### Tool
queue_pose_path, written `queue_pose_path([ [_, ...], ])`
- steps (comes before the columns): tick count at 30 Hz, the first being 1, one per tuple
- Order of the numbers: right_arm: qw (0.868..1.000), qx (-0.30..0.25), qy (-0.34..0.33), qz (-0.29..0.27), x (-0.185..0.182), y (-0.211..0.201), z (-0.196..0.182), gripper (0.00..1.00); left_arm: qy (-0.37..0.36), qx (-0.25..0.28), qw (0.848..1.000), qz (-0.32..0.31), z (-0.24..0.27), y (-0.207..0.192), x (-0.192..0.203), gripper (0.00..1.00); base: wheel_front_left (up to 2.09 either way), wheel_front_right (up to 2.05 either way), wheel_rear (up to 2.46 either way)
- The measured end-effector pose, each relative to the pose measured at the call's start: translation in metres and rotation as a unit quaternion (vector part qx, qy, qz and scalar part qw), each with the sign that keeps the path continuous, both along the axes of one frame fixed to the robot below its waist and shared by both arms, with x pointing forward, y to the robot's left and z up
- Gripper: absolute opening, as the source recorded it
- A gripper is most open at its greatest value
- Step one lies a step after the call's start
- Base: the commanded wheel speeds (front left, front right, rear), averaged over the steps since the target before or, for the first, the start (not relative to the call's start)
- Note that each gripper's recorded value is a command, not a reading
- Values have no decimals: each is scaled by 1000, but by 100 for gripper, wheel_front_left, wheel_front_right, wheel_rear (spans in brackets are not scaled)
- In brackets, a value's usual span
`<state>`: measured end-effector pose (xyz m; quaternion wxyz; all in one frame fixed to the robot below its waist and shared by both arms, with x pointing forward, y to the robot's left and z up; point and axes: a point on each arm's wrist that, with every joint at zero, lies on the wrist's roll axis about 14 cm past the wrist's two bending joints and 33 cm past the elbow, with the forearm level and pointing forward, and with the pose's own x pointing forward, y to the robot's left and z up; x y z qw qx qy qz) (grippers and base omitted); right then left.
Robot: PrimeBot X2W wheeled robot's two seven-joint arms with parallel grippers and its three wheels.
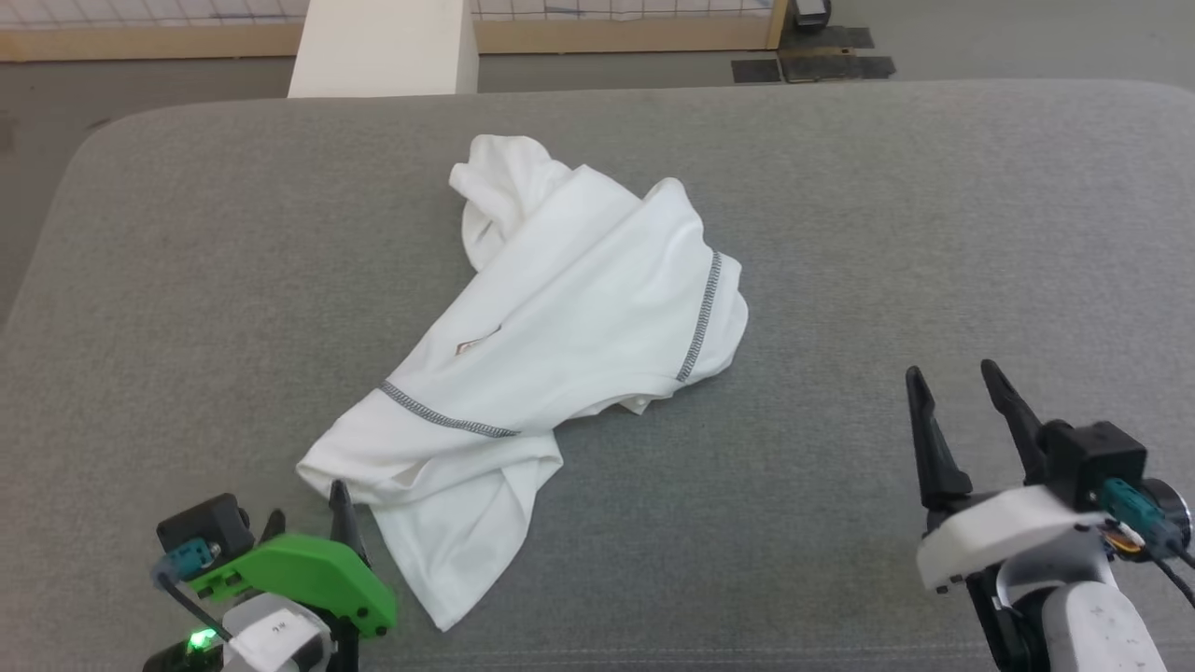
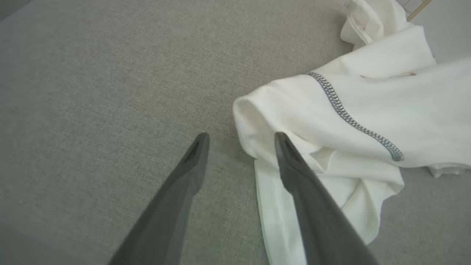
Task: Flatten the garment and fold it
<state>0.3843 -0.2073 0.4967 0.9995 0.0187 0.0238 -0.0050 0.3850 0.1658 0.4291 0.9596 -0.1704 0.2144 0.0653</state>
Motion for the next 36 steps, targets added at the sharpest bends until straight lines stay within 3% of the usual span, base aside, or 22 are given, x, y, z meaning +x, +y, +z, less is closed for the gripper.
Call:
queue_pose_path([
  [6, 998, 3, 28, 48, 40, 31, 6, 100, -124, -7, 991, 54, 35, 9, 15, 100, 0, 0, 0],
  [8, 997, 29, 42, 60, 57, 40, 5, 100, -151, -4, 987, 51, 44, 8, 23, 100, 0, 0, 0],
  [14, 987, 13, 142, 70, 101, 37, -30, 100, -245, 16, 968, 50, 87, 4, 50, 100, 0, 0, 0],
  [20, 959, 24, 262, 104, 121, 64, -83, 100, -263, 38, 963, 38, 86, 5, 53, 100, 0, 0, 0],
  [27, 918, -22, 366, 148, 120, 84, -128, 100, -239, 48, 969, 49, 67, 21, 52, 100, 0, 0, 0],
  [28, 913, -31, 376, 156, 121, 87, -130, 93, -236, 48, 969, 51, 64, 22, 52, 100, 0, 0, 0],
  [29, 910, -38, 380, 162, 123, 88, -130, 23, -232, 47, 970, 53, 62, 24, 51, 100, 0, 0, 0],
  [30, 908, -38, 381, 167, 124, 90, -129, 0, -229, 47, 971, 55, 60, 25, 51, 100, 0, 0, 0],
  [32, 913, -39, 368, 171, 128, 90, -123, 0, -227, 48, 971, 57, 59, 25, 50, 100, 0, 0, 0],
  [36, 947, -28, 278, 161, 144, 84, -92, 0, -226, 46, 971, 57, 60, 24, 49, 100, 0, 0, 0],
])
